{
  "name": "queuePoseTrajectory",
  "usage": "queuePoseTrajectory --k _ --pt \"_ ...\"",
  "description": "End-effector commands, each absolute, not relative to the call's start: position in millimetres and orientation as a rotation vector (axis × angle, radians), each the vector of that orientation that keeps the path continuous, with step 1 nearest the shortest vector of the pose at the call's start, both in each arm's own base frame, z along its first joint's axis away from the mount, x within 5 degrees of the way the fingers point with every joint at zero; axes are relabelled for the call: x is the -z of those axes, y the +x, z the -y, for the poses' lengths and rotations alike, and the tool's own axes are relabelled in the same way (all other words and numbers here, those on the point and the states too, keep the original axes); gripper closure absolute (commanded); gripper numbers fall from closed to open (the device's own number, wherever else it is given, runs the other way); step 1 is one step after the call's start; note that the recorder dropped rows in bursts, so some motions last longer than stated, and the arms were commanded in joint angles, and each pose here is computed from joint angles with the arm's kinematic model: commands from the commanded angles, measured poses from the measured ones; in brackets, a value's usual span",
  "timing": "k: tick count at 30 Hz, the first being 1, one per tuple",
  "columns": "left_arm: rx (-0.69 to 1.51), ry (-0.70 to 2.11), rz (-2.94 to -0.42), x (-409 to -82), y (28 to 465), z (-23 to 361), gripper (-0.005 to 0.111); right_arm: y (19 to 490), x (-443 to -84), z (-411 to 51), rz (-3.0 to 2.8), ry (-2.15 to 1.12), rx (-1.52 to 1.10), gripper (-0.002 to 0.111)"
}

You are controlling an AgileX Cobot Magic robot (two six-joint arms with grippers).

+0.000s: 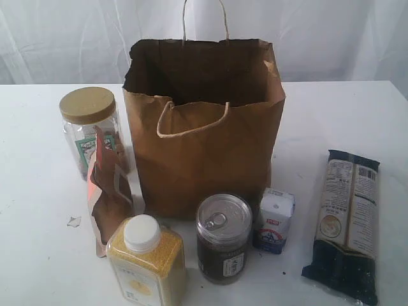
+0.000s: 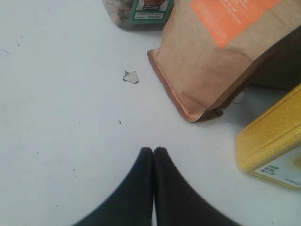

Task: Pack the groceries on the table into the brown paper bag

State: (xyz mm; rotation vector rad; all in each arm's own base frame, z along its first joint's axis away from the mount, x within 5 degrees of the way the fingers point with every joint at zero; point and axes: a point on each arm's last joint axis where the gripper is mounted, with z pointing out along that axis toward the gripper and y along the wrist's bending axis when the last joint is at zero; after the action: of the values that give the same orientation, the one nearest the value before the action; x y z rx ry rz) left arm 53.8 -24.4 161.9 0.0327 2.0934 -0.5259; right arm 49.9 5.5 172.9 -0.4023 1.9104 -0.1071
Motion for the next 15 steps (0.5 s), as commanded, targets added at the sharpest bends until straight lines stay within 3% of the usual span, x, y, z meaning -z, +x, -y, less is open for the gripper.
queuePoseTrajectory --k 1,9,15 --pt "0.523 0.038 -2.098 -160.3 53.5 24.4 0.107 49.8 -171.9 -5.4 -1.903 -0.418 0.12 0.108" --pt "0.525 0.039 -2.094 -160.6 53.7 24.5 0.107 49.8 -171.9 -5.4 -1.903 -0.418 0.12 0.108" --pt "0.627 0.052 -1.859 -180.8 59.5 30.1 0.107 49.8 -171.9 -5.4 -1.903 -0.418 0.12 0.108"
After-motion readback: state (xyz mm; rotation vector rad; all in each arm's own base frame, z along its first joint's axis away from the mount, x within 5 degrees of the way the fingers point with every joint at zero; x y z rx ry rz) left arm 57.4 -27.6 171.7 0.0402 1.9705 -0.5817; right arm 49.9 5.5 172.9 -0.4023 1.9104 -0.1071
